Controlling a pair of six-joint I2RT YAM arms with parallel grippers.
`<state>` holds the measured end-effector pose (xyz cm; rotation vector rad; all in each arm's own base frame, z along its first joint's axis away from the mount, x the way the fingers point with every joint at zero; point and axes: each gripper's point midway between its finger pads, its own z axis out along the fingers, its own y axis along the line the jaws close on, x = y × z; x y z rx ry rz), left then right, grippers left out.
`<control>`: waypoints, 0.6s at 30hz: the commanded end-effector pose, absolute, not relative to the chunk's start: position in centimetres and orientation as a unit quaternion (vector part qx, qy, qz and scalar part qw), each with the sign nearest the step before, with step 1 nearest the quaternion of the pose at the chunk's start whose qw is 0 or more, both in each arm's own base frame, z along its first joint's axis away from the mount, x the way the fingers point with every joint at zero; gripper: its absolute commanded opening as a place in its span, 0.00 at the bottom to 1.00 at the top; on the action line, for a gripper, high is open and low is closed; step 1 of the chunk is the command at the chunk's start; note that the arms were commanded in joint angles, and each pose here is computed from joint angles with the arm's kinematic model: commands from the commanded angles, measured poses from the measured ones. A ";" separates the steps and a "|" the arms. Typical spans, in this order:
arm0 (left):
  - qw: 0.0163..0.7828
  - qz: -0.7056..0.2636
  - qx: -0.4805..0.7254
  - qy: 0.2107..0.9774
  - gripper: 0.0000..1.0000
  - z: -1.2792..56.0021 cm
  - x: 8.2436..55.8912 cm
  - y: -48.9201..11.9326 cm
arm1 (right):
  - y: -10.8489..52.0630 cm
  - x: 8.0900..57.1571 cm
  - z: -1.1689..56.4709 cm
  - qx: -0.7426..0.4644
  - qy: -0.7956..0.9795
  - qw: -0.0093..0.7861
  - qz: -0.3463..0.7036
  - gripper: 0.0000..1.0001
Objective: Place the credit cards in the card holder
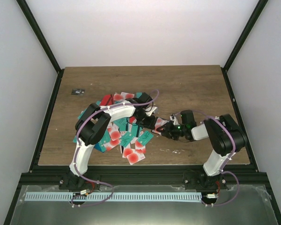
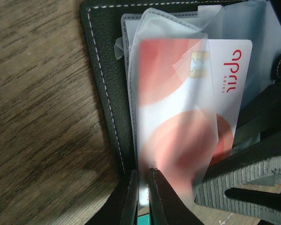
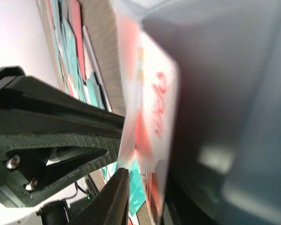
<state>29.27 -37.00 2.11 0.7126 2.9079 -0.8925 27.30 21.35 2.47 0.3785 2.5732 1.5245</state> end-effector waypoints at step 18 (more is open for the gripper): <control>-0.066 -0.258 0.195 0.944 0.10 -0.7 26.6 -35.2 | 20.1 28.1 1.9 0.148 0.888 0.071 0.430 0.19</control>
